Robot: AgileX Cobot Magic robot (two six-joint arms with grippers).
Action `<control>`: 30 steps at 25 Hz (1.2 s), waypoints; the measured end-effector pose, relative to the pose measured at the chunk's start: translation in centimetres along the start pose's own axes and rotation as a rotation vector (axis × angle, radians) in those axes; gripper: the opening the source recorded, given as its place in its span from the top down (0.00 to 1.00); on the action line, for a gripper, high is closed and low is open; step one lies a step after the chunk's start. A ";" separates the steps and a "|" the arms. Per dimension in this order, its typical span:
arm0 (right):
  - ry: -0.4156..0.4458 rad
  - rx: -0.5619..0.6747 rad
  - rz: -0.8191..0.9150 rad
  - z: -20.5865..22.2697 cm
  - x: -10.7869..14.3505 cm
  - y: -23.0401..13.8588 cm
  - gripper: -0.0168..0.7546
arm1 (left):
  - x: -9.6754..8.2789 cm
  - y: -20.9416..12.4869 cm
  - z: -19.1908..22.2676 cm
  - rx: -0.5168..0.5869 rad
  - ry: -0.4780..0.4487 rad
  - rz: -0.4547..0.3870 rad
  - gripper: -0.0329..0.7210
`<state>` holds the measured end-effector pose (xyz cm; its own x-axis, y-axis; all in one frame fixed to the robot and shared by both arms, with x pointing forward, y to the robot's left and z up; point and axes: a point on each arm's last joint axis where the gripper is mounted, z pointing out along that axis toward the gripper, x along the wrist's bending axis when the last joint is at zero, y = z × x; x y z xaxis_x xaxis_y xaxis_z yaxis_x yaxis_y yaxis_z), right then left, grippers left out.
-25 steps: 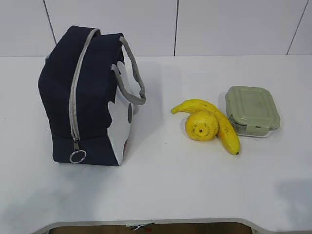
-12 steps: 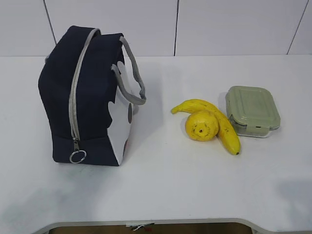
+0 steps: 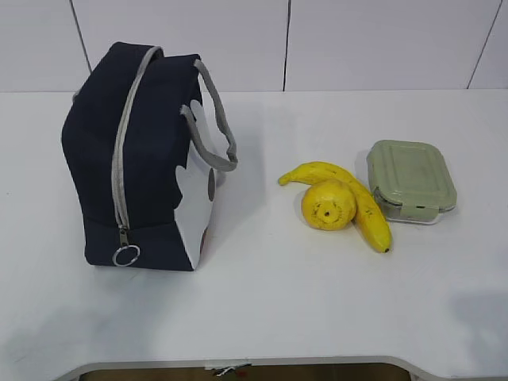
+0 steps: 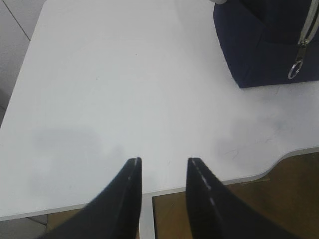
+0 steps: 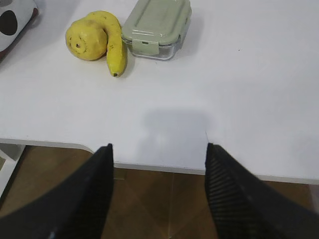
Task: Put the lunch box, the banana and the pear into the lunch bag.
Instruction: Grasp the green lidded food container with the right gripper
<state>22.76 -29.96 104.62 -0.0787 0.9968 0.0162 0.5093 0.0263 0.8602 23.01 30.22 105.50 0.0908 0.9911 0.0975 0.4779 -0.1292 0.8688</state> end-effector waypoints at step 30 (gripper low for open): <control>0.024 0.056 0.024 5.4 0.3 6.1 0.37 | 0.0 0.0 0.0 0.001 0.005 0.002 0.65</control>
<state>30.43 -29.04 107.10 -0.0861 0.9951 0.0492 0.5587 0.0074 0.8293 23.01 30.27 105.50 0.0877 0.9909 0.1020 0.4782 -0.1317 0.8683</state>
